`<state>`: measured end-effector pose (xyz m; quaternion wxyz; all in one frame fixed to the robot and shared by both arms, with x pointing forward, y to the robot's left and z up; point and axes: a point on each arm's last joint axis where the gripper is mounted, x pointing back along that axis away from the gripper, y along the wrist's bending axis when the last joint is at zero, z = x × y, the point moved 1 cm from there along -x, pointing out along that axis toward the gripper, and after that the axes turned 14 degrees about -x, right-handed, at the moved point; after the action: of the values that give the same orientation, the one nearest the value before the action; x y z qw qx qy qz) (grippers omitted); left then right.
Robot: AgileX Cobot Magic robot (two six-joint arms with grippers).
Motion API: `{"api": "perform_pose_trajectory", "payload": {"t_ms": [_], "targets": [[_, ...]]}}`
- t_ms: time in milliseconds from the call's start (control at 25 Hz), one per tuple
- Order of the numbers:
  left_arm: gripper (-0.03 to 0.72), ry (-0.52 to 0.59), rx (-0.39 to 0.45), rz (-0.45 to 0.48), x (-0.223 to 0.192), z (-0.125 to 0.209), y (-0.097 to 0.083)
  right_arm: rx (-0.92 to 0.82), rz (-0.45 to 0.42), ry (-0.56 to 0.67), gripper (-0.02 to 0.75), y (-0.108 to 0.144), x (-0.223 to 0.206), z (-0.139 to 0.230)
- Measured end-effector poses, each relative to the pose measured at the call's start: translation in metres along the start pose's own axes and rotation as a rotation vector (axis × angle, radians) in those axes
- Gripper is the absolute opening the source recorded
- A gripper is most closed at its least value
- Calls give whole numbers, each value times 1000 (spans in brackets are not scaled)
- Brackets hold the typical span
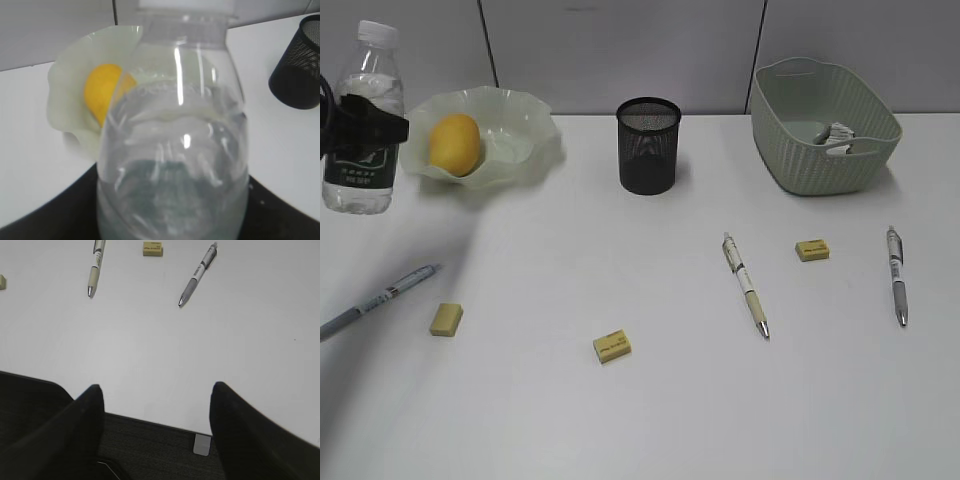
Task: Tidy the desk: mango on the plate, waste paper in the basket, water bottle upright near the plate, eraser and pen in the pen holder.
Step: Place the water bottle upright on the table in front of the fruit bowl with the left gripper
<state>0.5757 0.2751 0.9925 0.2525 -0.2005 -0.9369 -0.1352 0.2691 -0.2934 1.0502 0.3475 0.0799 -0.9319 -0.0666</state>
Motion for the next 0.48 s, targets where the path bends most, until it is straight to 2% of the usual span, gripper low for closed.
{"api": "perform_pose_trajectory", "payload": {"t_ms": [120,360,480], "targets": [[490,16,-6,-18,-1,3,2,0,0,0,522,0,0,0],[490,11,-24,5,-2,2,0,0,0,1,522,0,0,0],[490,86,-93,-78,-3,8,4,0,0,1,522,0,0,0]]}}
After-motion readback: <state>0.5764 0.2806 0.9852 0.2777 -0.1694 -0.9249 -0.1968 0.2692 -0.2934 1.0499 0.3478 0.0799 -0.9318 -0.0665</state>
